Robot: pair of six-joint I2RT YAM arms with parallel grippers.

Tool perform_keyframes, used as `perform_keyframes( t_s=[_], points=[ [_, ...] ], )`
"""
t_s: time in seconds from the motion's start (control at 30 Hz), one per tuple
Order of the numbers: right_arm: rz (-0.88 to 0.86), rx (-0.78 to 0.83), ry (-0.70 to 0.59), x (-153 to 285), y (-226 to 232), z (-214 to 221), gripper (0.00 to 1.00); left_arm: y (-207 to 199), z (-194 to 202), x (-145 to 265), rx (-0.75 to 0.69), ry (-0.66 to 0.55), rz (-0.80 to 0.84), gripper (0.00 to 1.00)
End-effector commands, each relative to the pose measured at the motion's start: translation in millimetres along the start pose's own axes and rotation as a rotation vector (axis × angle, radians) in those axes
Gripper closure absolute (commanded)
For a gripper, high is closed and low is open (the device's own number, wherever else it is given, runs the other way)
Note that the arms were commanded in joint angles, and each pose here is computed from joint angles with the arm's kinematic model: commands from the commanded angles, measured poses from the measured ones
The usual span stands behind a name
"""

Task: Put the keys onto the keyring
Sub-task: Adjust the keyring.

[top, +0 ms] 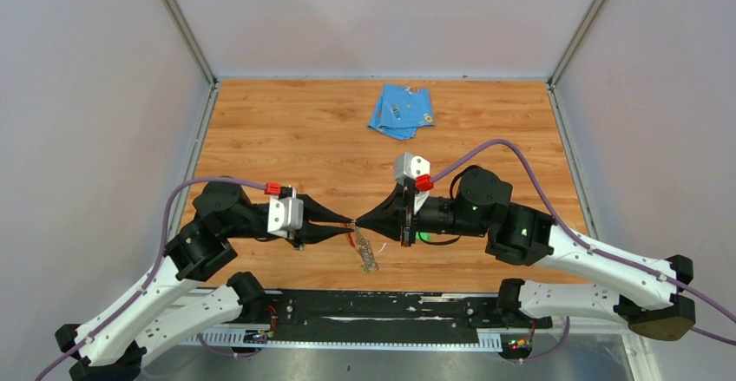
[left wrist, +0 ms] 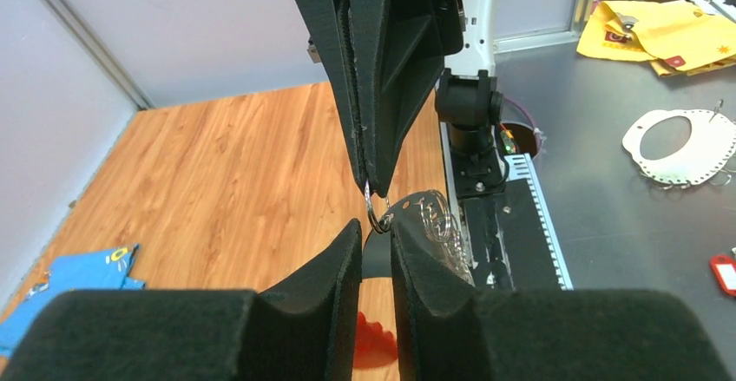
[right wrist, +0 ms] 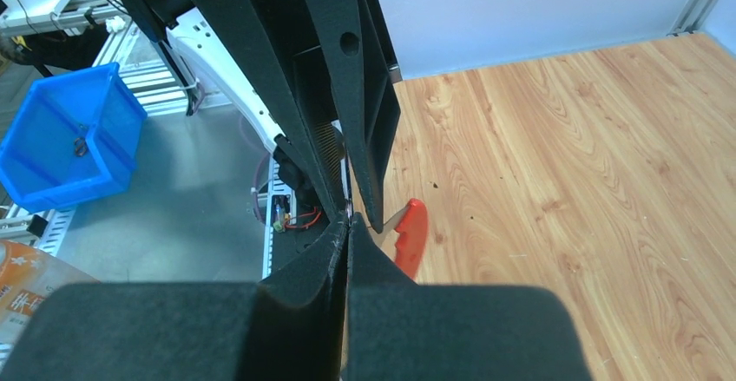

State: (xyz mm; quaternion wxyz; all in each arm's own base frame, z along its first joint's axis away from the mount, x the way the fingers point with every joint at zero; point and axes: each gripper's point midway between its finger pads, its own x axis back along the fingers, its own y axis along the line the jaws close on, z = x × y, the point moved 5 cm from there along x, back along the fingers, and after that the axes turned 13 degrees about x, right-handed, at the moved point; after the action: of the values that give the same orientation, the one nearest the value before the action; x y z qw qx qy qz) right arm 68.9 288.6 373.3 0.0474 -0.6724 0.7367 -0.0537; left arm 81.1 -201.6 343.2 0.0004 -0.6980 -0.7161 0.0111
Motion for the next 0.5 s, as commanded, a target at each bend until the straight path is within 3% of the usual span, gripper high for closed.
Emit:
perform_keyframes(
  t_s=[0.0, 0.2, 0.4, 0.47],
  points=[
    [0.012, 0.038, 0.000, 4.4, -5.1, -9.9, 1.00, -2.2, -5.4, 1.0, 0.006, -0.011, 0.008, 0.78],
    [0.009, 0.040, 0.001, 2.8, -5.3, -9.9, 1.00, -0.7, -3.7, -0.7, 0.035, -0.018, -0.002, 0.86],
    [0.015, 0.045, 0.009, -0.1, -7.0, -8.1, 1.00, 3.7, -1.4, -3.1, 0.088, -0.020, -0.035, 0.87],
    [0.009, 0.047, 0.004, -1.2, -6.7, -9.4, 1.00, 5.6, 0.4, -4.2, 0.110, -0.011, -0.046, 0.92]
  ],
)
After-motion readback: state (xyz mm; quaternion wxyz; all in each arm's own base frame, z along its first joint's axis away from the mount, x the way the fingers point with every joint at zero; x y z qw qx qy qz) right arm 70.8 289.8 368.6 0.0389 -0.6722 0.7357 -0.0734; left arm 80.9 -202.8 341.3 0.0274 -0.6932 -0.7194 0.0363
